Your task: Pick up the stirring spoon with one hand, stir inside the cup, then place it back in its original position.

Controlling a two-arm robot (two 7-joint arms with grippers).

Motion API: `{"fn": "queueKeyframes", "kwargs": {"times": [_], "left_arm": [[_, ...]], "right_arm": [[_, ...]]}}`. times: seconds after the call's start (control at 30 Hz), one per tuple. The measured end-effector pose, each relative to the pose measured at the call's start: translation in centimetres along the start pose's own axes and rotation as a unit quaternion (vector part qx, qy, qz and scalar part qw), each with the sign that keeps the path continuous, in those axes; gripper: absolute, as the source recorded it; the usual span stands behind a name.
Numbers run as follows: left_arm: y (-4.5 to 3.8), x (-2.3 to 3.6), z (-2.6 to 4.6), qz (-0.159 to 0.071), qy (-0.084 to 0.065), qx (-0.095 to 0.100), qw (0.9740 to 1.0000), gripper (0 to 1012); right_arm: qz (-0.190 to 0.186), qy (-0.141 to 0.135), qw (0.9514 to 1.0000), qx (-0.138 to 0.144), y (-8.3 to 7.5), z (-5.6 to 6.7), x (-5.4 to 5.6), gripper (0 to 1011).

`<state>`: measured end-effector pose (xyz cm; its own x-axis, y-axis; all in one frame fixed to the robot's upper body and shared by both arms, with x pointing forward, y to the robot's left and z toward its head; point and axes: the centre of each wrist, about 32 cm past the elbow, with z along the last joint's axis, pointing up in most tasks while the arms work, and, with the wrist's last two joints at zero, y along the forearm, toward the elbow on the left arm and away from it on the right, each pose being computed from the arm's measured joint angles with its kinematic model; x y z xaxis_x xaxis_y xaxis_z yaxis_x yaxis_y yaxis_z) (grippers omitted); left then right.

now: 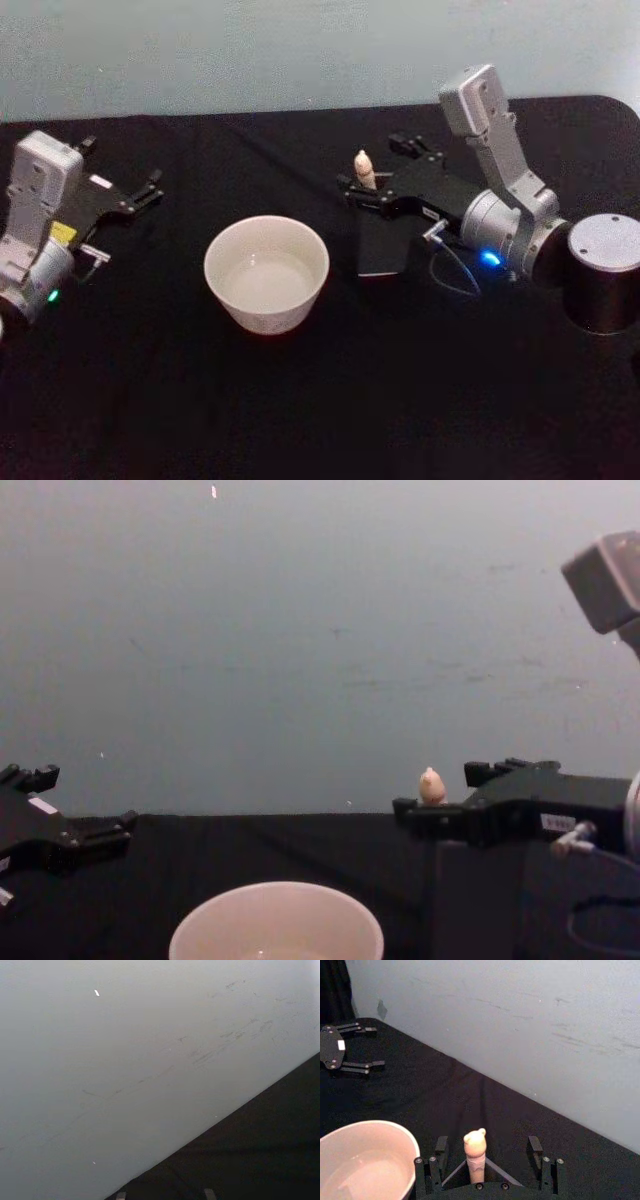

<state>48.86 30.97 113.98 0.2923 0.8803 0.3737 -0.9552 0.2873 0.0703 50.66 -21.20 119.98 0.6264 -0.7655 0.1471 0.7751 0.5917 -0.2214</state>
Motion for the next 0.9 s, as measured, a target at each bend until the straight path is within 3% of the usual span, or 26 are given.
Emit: {"fn": "queueKeyframes", "kwargs": {"times": [0.63,0.9], "left_arm": [[0.0,0.0,0.0,0.0,0.0,0.0,1.0,1001],[0.0,0.0,0.0,0.0,0.0,0.0,1.0,1001]], "right_arm": [[-0.002,0.001,1.0,-0.002,0.19,0.01,-0.1,1002],[-0.001,0.001,1.0,-0.002,0.17,-0.01,-0.1,839]]}}
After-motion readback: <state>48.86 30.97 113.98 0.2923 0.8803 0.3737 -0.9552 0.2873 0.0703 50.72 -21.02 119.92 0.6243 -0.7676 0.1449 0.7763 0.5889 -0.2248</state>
